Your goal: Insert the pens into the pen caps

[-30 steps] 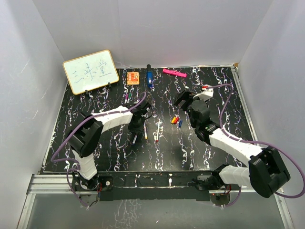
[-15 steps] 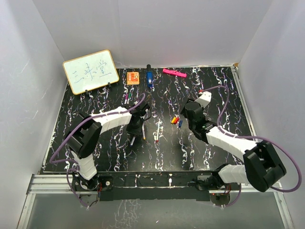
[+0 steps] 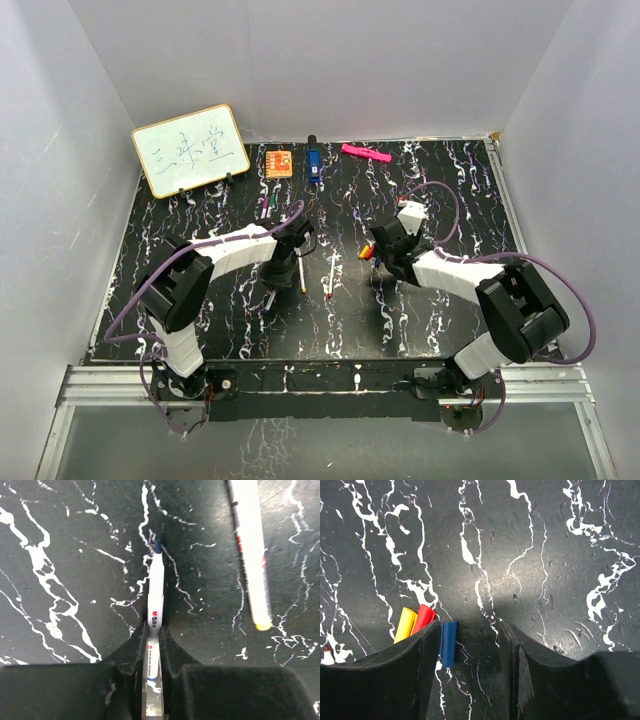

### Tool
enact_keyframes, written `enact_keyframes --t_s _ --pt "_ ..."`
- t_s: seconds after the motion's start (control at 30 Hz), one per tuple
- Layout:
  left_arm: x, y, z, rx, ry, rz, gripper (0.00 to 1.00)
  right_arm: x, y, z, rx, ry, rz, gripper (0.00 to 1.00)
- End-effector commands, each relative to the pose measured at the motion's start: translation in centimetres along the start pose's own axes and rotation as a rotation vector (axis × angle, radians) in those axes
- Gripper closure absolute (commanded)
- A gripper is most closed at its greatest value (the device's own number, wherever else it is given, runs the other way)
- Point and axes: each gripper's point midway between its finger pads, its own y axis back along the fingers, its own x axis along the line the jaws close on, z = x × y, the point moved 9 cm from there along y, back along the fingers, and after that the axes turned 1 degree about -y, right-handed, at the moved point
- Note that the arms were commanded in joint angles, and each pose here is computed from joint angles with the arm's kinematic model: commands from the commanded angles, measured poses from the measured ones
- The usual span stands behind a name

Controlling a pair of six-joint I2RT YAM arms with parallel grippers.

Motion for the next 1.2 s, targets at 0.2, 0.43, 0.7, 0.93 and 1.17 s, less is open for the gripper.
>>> enact_keyframes --t_s 0.2,0.43,0.7,0.93,1.17 --pt "1.1 4.8 1.3 -0.119 0.002 0.027 1.0 1.2 -0.2 0.8 0.027 -0.045 0.032 0.53" --pt "1.5 6.0 2.0 -0.149 -0.001 0.038 1.0 1.7 -0.5 0.5 0.063 -0.037 0.043 0.56" --pt "1.4 6.8 2.5 -0.185 0.012 0.007 1.0 1.9 -1.0 0.0 0.092 -0.023 0.033 0.57" --pt "1.4 7.5 3.1 -0.22 0.018 -0.028 1.0 2.0 -1.3 -0.3 0.111 -0.015 0.022 0.59" --pt "1.4 7.7 3.4 -0.234 0.024 -0.043 1.0 2.0 -1.7 -0.8 0.137 0.004 0.002 0.6"
